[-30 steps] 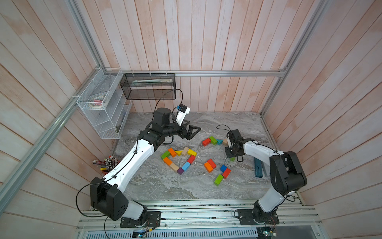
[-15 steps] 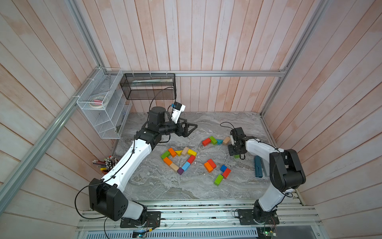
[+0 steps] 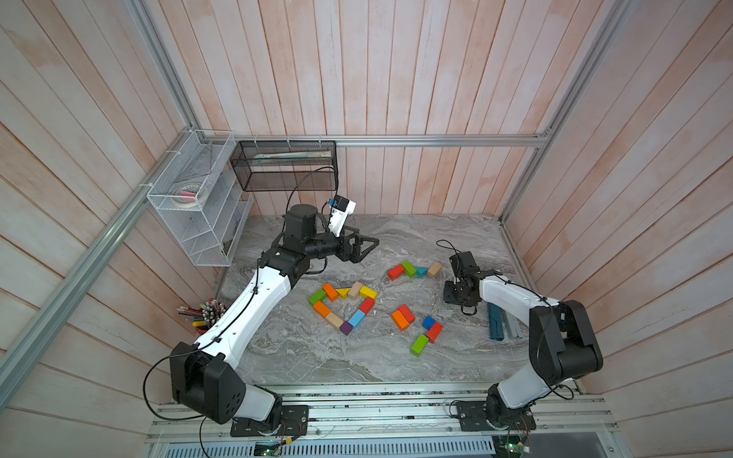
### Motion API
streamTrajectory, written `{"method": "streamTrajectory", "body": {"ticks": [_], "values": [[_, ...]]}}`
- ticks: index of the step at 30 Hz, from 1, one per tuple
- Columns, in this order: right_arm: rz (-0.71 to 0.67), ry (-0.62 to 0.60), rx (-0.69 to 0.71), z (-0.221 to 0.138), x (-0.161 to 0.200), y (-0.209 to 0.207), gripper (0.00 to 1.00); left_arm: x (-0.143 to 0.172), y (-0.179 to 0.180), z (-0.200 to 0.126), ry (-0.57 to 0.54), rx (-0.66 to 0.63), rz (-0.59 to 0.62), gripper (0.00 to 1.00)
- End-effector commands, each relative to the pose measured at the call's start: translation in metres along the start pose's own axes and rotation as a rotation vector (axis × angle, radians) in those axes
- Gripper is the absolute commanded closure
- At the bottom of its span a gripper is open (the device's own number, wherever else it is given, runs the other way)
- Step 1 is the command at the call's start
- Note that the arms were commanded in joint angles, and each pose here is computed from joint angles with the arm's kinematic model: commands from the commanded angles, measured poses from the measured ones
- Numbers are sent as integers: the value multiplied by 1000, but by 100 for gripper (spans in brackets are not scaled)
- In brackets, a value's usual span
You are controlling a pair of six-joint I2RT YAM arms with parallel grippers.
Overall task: Assemble a heart with building blocks
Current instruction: Assemble the building block at the center of the board.
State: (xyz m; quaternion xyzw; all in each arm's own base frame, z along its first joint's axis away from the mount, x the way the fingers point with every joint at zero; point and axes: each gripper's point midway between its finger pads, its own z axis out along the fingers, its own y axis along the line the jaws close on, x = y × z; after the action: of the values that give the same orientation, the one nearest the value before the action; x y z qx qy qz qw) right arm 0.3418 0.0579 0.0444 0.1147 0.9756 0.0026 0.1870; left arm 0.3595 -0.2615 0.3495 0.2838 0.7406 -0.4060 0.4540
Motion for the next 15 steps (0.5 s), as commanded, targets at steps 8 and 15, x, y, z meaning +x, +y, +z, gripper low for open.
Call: {"method": "streamTrajectory", "body": {"ticks": [8,15], "values": [[73,-37,-45,6,-15,-5,69,-2,-7,-4,-16,27,8,4],[27,-59,-39,9,-30,-6,65,0,-6,-3,-11,29,4,5]]}}
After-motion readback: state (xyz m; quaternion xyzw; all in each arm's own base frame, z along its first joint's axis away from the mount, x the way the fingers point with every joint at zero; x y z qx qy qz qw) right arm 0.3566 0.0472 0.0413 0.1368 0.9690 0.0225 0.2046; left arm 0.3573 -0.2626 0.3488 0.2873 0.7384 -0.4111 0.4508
